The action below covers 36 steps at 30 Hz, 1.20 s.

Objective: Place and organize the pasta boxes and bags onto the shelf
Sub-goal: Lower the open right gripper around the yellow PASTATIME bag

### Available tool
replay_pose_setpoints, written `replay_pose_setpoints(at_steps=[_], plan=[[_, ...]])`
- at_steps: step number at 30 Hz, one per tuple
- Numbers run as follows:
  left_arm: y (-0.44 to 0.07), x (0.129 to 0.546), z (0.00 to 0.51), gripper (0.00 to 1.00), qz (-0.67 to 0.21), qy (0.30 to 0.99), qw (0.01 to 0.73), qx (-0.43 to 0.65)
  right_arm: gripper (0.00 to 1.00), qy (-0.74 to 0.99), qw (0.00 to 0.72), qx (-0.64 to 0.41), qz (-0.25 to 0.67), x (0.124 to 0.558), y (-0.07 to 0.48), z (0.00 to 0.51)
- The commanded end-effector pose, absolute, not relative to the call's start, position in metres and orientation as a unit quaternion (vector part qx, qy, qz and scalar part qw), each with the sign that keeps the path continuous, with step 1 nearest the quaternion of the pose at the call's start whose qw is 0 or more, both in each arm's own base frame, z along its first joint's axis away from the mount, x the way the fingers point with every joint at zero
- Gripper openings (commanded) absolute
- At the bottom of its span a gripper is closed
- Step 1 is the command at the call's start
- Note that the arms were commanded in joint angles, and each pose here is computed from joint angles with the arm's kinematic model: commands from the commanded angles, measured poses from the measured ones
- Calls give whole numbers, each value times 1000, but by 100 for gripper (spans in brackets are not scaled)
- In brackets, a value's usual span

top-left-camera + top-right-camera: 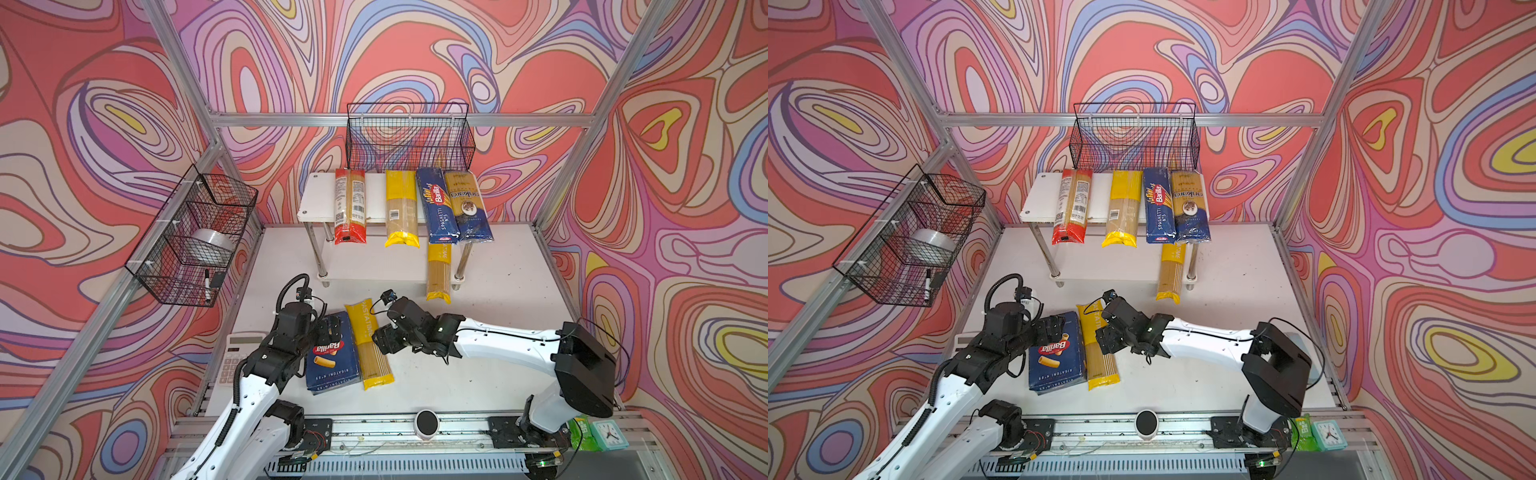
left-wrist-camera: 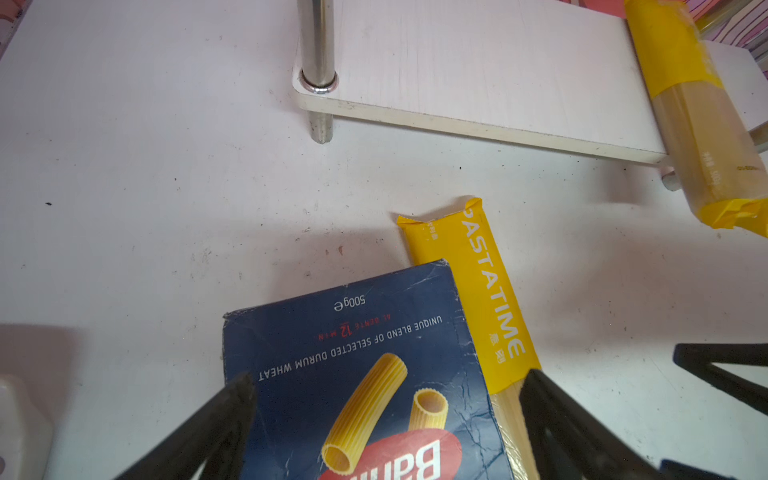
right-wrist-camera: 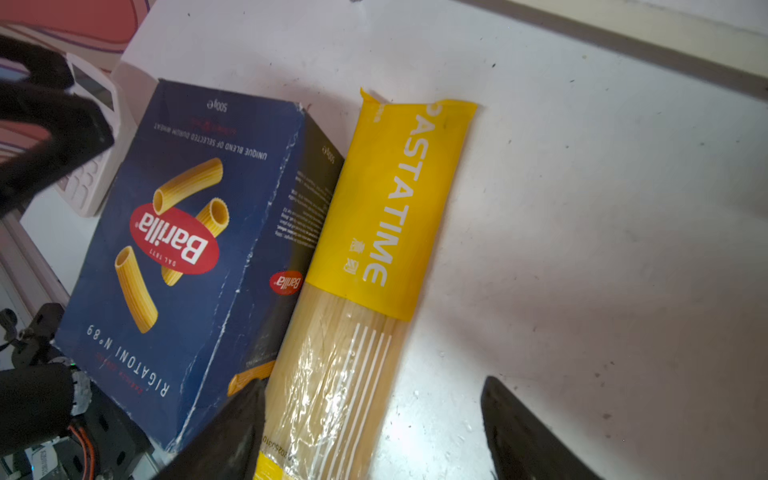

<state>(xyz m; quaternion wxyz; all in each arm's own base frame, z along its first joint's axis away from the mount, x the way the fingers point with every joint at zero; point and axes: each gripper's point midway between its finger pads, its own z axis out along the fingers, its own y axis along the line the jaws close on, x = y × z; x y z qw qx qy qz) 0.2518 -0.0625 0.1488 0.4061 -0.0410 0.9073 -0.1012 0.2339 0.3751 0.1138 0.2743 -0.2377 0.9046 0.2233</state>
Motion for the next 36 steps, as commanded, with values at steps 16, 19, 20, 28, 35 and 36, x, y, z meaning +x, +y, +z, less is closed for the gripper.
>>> replay_pose_setpoints(at_steps=[16, 19, 20, 28, 35, 36], plan=[[-48, 237, 157, 100, -87, 893, 438, -58, 89, 922, 229, -253, 185, 231, 405, 66], [-50, 238, 156, 100, -89, 895, 433, -54, 89, 924, 225, -256, 175, 231, 408, 58], [-50, 239, 156, 100, -89, 895, 433, -53, 89, 925, 222, -257, 171, 231, 409, 55], [-51, 238, 156, 100, -89, 896, 432, -53, 89, 929, 215, -261, 153, 229, 408, 41], [-51, 239, 156, 100, -89, 896, 432, -52, 89, 932, 214, -256, 145, 230, 407, 34], [-51, 239, 156, 100, -89, 896, 431, -52, 89, 932, 215, -256, 144, 230, 407, 34]])
